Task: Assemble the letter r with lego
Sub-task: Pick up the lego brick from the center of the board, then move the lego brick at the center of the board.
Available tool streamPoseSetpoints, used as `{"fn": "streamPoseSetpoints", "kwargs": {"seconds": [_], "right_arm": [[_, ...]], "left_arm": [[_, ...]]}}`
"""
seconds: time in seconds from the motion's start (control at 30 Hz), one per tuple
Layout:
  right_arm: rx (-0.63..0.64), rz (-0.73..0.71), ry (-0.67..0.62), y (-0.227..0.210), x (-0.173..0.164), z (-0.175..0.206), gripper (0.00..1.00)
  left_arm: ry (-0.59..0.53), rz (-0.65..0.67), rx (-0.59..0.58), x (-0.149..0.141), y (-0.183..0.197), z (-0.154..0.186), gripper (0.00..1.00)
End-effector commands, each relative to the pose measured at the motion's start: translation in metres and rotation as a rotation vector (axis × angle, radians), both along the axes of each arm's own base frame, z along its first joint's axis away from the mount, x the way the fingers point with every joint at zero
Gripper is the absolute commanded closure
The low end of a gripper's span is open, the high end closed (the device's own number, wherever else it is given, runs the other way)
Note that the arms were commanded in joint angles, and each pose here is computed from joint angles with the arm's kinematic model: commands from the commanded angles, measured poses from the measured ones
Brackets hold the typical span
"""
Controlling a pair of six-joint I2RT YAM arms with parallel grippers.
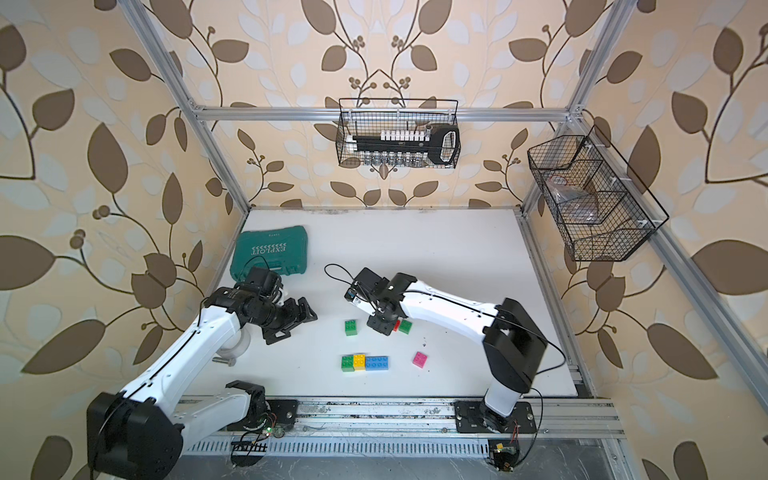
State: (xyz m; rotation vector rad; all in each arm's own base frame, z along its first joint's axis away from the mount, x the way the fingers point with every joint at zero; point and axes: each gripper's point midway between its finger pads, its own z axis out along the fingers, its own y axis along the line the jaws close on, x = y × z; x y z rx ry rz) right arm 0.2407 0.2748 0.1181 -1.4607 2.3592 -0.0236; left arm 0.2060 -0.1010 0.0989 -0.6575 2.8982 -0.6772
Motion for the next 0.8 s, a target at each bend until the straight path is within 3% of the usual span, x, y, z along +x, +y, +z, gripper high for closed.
{"fn": "streamPoseSetpoints", "kwargs": {"seconds": [0.0,0.1,0.2,0.3,0.43,0.5,0.77], "right_arm": [[-0.024,0.027,-0.115,-0.016,0.007,0.020,1.00],[-0.019,0.005,-0.153,-0.029,0.005,0.032,1.00],[0.065,0.010,-0.192,-0.030,0.000,0.048,1.00],[0.132,0.017,-0.209,-0.030,-0.006,0.060,1.00],[0.154,0.027,-0.194,-0.033,-0.014,0.066,1.00],[0.156,0.042,-0.175,-0.034,-0.019,0.064,1.00],[0.159,0.062,-0.128,-0.038,-0.031,0.054,1.00]], "left_arm": [[-0.007,0.001,-0.068,0.010,-0.020,-0.005,0.22],[0.039,-0.020,-0.047,0.016,-0.031,-0.020,0.38],[0.090,-0.080,-0.032,0.021,-0.054,-0.036,0.54],[0.148,-0.102,-0.017,0.025,-0.069,-0.052,0.64],[0.154,-0.100,0.013,0.034,-0.077,-0.063,0.64],[0.153,-0.111,0.047,0.038,-0.080,-0.067,0.56],[0.139,-0.193,0.066,0.042,-0.110,-0.081,0.54]]}}
